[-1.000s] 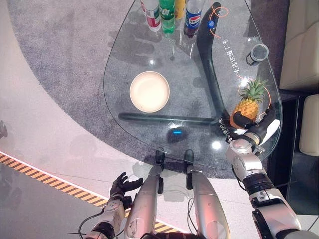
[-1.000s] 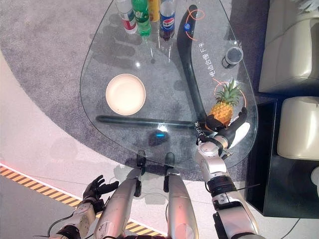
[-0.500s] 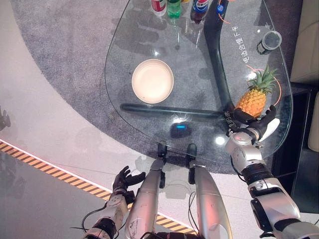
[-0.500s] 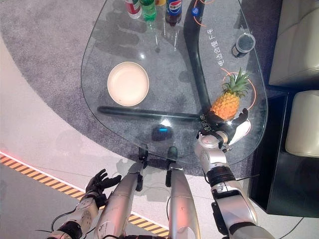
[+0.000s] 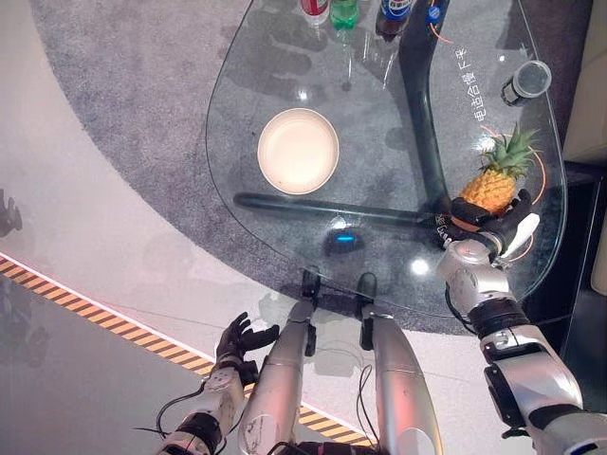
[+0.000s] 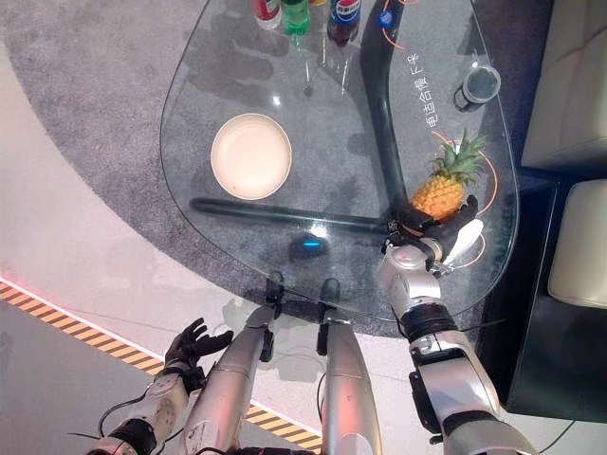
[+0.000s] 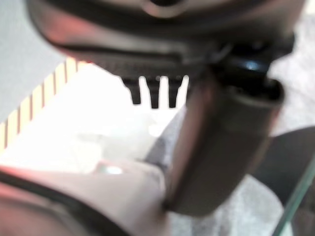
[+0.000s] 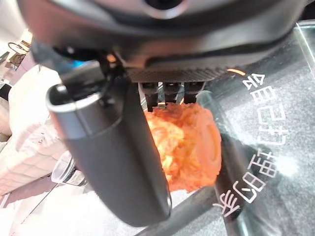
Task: Pick up the fruit to the plate
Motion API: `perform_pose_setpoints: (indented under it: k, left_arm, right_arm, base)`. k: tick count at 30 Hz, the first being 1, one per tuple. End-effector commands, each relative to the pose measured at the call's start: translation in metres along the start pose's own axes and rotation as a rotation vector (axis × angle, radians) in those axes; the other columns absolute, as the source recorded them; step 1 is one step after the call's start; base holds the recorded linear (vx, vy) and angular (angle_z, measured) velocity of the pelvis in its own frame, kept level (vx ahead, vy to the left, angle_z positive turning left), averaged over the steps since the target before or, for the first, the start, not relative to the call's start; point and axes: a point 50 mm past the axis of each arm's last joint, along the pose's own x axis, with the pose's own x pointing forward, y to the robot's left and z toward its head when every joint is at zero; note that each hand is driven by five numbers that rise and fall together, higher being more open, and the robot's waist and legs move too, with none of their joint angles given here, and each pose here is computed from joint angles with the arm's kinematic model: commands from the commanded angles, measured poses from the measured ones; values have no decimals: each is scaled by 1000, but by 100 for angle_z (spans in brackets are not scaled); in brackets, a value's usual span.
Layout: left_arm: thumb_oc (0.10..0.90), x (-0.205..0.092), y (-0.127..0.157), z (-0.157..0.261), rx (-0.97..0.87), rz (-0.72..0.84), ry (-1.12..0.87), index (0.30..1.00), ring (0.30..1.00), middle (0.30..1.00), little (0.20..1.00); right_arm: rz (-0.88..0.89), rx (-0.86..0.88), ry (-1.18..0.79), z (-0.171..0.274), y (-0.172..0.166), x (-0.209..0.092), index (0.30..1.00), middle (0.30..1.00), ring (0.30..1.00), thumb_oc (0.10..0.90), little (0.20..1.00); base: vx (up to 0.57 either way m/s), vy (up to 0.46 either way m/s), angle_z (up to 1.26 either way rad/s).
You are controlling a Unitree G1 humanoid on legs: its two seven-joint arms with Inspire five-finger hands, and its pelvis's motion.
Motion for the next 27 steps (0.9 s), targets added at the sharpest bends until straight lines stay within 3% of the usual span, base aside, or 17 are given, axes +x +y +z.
perform_pose_setpoints:
  k: [1, 14, 15, 16, 17, 27]
  left_arm:
    - [800, -6, 16, -20, 0, 52, 62, 900, 900, 900, 900]
    - [800, -5, 15, -16, 0, 51, 60, 900, 900, 900, 900]
    - [800, -5, 15, -15, -3, 52, 59, 900, 900, 900, 900]
    - [800, -4, 14, -15, -4, 53, 59, 900, 900, 900, 900]
    - [800, -5, 14, -15, -6, 52, 59, 900, 900, 900, 900]
    - [800, -4, 16, -13, -16, 61, 49, 900, 900, 900, 900]
  right_arm:
    - [-11, 25, -99, 31, -12, 17, 900, 900, 900, 800, 900]
    - [118, 129, 103, 19, -9, 28, 900, 900, 900, 800, 900]
    - [140, 129, 117, 17, -9, 29, 681, 681, 681, 545, 645]
    - [145, 126, 120, 17, -9, 29, 571, 571, 571, 416, 516]
    - [157, 112, 120, 16, -9, 31, 300, 300, 300, 100, 200]
    - [200, 57, 178, 10, -10, 34, 300, 300, 300, 100, 200]
  base:
    - [12, -2, 9]
    - [13, -2, 3]
    - [0, 0, 0]
    - [0, 0, 0]
    - [0, 0, 0]
    - [-6, 5, 2]
